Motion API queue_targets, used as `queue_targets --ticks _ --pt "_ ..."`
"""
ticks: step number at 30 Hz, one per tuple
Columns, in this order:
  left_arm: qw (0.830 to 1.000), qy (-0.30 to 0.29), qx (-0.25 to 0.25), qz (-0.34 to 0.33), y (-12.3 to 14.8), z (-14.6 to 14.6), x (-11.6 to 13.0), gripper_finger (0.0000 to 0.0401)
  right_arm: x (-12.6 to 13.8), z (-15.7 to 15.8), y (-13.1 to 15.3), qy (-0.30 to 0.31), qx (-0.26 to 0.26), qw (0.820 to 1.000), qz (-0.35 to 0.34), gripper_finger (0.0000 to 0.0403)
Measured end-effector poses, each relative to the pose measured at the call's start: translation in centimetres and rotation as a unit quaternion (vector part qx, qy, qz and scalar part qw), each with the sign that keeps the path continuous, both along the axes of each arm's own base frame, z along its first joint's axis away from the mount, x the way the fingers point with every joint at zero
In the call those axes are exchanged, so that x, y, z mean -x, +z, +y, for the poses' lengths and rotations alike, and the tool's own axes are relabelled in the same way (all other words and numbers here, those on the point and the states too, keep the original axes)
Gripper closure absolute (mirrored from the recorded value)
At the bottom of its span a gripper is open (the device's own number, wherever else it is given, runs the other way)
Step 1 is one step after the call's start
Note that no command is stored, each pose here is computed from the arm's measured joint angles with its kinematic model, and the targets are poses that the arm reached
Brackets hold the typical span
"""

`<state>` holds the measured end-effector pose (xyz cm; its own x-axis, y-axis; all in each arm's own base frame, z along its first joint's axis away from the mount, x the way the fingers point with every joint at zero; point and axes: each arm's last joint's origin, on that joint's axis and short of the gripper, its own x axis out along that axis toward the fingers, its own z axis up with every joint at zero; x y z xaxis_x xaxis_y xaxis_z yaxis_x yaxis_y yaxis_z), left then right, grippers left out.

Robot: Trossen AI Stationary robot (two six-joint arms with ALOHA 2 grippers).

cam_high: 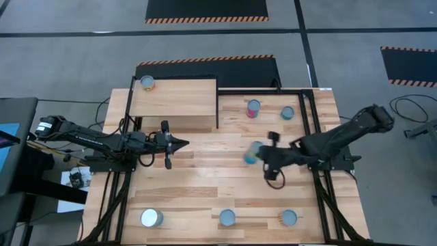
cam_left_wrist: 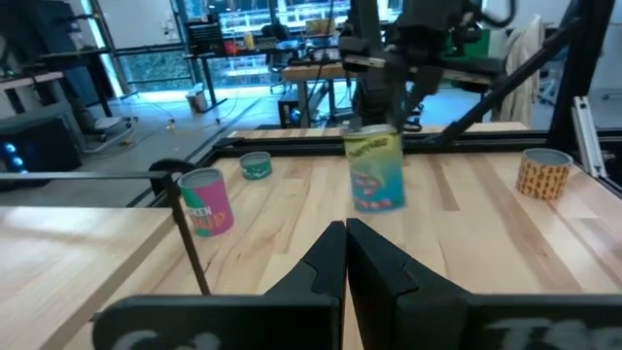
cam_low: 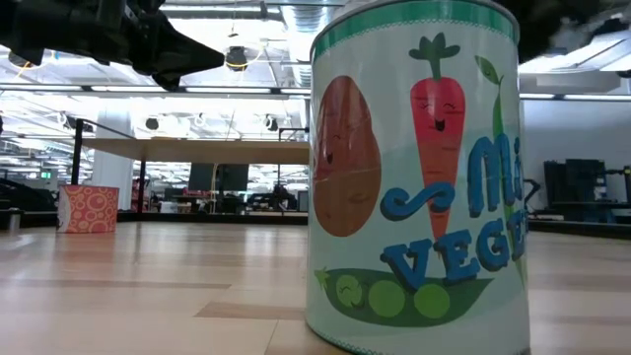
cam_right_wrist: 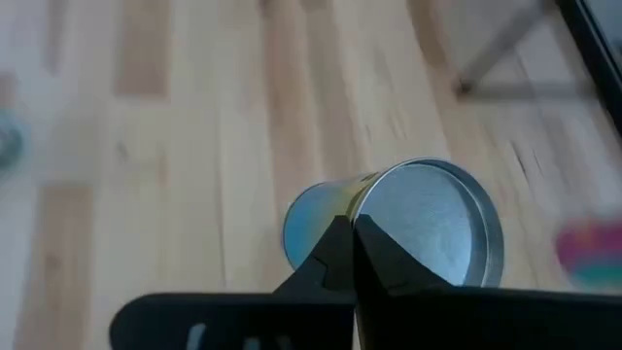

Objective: Pick and place cans onto a shelf
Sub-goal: Put the canned cherries on the shelf

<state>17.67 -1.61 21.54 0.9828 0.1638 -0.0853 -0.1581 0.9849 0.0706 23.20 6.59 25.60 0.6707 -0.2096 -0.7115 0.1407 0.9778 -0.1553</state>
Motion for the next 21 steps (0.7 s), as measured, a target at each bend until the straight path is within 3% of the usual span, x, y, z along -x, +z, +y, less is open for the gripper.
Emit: queue_targets --ticks 4,12,16,21 --pt "1.000 0.000 0.001 0.001 0.0 0.0 0.0 0.0399 -4.0 -0.8 0.3 0.055 0.016 0.998 -0.027 0.0394" --pt "1.000 0.000 0.000 0.010 -0.3 0.0 -0.1 0.0399 -12.3 -1.7 -0.6 0.133 0.081 0.988 0.006 0.0394" --pt "1.000 0.000 -0.001 0.015 -0.4 0.0 -0.2 0.0399 -15.3 -2.5 -1.7 0.172 0.067 0.983 0.021 0.0394" --pt "1.000 0.000 0.000 0.017 -0.5 0.0 -0.3 0.0399 -17.7 -3.8 -3.0 0.177 0.082 0.980 0.045 0.0394"
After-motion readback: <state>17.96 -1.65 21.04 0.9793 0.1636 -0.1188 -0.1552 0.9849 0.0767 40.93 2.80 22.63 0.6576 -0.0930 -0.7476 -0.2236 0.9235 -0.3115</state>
